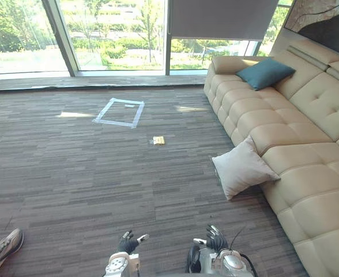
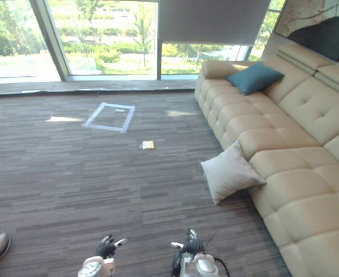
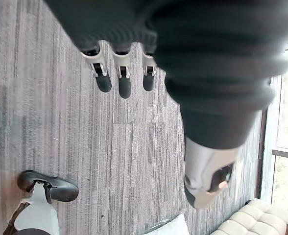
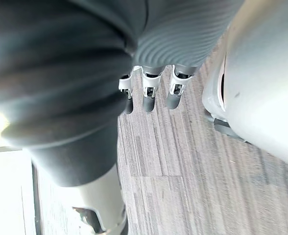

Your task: Pick up cushions and gather them together orderly.

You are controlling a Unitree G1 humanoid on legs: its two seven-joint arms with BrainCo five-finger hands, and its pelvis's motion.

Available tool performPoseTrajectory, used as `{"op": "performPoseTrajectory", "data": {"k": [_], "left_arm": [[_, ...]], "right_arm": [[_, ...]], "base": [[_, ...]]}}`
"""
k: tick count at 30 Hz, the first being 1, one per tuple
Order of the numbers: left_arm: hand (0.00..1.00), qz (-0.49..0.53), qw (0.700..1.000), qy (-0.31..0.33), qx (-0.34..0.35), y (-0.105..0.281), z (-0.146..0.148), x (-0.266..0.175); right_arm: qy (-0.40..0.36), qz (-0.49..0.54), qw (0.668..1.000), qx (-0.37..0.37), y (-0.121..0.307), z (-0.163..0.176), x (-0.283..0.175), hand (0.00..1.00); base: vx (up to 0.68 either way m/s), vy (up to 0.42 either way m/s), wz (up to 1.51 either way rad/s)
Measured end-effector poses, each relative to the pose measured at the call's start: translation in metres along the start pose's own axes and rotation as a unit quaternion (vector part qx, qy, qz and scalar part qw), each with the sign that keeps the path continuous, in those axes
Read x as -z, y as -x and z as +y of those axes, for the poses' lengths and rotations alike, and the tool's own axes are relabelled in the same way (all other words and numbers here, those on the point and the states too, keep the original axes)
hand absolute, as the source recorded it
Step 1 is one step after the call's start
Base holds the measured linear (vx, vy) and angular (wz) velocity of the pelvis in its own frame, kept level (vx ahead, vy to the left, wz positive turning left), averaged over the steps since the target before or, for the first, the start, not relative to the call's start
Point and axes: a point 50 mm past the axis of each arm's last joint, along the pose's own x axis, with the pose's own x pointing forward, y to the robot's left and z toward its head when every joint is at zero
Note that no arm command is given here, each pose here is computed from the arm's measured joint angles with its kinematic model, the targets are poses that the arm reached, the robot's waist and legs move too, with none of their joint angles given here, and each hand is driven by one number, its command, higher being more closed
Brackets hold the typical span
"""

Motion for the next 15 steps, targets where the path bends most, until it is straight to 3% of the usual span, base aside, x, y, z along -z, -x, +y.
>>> {"op": "performPoseTrajectory", "data": {"k": [4,8,15], "left_arm": [[0.0,0.001,0.999,0.033,0.002,0.001,-0.006,0.002],[0.0,-0.016,0.999,0.034,-0.007,0.0,0.002,-0.005],[0.0,-0.03,0.999,0.035,-0.015,0.001,0.006,-0.007]], "right_arm": [[0.008,0.002,1.0,0.002,-0.001,-0.004,-0.002,0.0],[0.004,0.021,1.0,0.002,0.0,-0.001,0.006,0.0],[0.015,0.031,0.999,0.003,0.003,-0.001,0.014,0.0]], "base": [[0.69,-0.209,-0.34],[0.56,0.012,-0.89],[0.49,0.25,-0.96]]}}
